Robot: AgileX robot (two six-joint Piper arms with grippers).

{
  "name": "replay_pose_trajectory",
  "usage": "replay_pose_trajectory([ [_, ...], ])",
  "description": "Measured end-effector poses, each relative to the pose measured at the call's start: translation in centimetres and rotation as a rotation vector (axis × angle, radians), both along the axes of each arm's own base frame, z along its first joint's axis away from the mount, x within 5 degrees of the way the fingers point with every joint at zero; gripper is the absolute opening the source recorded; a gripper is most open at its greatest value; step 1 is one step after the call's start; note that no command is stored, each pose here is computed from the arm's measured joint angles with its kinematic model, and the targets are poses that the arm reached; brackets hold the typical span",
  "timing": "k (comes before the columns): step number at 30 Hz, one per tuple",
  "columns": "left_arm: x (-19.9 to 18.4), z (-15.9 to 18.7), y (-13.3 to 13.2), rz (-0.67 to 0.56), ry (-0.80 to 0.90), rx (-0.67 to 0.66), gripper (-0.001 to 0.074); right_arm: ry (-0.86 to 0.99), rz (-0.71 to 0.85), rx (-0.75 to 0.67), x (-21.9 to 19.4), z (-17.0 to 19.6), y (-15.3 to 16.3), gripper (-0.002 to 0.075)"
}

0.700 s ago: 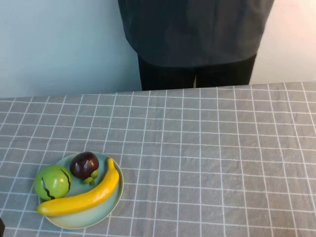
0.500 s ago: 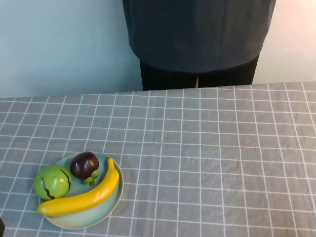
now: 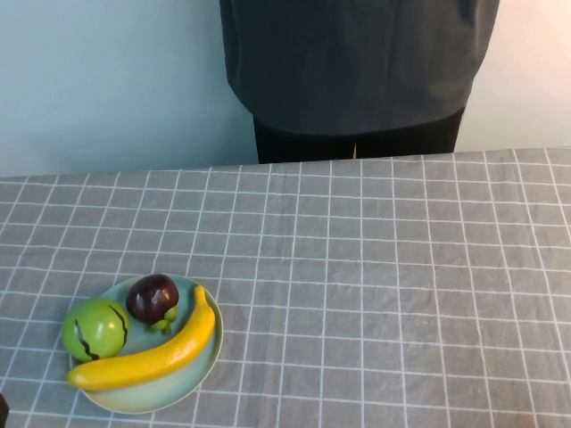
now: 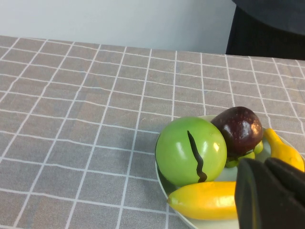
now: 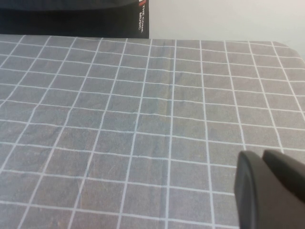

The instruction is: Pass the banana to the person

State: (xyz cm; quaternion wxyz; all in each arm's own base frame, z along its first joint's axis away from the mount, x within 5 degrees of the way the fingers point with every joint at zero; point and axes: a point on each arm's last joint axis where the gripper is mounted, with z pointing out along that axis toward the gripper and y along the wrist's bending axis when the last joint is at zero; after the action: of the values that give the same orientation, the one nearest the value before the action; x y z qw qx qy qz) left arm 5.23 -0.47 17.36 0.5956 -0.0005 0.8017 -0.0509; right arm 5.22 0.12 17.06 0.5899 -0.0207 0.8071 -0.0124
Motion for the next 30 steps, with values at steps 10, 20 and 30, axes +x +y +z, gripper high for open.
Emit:
replay_pose_trajectory([
  [10,0.0,0.0,0.0,0.000,-0.003,-0.010,-0.0005,0.000,0.000,0.000,0.0,0.0,0.0,-0.0008],
  [20,0.3,1.6,-0.5,0.041,-0.125,-0.504,-0.0004,0.000,0.000,0.000,0.0,0.0,0.0,-0.0008],
  [30,0.1,2.2,-1.0,0.036,-0.080,-0.701,-0.0004,0.000,0.000,0.000,0.0,0.0,0.0,-0.0008],
])
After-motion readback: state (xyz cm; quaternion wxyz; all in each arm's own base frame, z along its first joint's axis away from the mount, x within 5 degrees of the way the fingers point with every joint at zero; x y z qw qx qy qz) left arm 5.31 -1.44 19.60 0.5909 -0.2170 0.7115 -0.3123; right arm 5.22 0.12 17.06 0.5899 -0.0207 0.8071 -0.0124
